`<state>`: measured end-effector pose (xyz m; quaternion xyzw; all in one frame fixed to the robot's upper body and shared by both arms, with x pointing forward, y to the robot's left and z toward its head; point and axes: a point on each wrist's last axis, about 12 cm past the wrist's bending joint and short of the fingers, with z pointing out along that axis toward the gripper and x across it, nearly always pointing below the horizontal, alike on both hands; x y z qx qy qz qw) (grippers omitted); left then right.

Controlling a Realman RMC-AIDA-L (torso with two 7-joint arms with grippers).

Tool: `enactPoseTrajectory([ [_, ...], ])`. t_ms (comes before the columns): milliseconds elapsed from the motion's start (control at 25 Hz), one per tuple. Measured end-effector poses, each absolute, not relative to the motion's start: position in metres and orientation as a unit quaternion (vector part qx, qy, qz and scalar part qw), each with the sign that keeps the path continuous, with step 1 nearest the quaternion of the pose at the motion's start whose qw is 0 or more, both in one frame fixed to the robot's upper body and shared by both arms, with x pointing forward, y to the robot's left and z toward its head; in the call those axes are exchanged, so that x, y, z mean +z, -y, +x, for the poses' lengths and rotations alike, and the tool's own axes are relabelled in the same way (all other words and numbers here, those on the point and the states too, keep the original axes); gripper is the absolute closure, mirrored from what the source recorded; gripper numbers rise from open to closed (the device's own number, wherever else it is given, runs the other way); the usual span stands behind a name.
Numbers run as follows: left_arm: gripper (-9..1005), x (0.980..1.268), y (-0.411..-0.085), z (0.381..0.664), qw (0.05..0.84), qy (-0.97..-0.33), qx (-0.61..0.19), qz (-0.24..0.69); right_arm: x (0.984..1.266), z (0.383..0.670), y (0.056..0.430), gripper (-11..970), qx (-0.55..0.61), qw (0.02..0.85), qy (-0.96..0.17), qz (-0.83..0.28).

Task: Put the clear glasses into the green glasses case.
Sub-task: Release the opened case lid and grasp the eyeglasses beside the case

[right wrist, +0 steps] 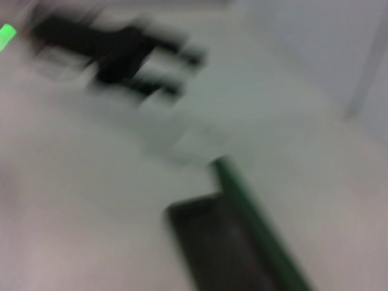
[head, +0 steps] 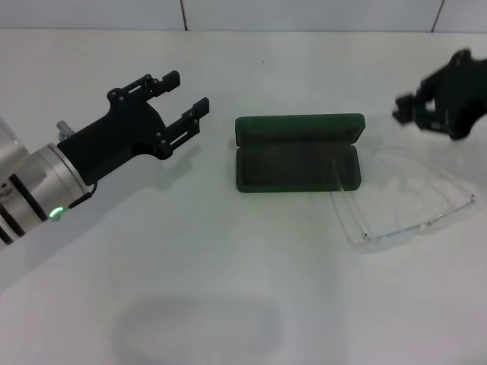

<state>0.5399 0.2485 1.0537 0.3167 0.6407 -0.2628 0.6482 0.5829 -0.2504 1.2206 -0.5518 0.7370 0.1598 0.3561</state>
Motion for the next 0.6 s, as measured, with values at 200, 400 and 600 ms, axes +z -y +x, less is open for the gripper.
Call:
enactPoseTrajectory([
  [200, 423, 1.055, -0.249, 0.541, 0.651, -0.641, -0.260, 0.311, 1.210, 0.581, 0.225, 813, 0.091, 0.234, -0.688, -0.681],
  [400, 425, 1.053, -0.250, 0.540, 0.654, -0.644, -0.262, 0.299, 1.204, 0.575, 0.206, 765, 0.065, 0.177, -0.627, -0.756],
  [600, 426, 1.052, -0.250, 0.539, 0.654, -0.646, -0.265, 0.291, 1.209, 0.572, 0.206, 611, 0.066, 0.148, -0.610, -0.776],
])
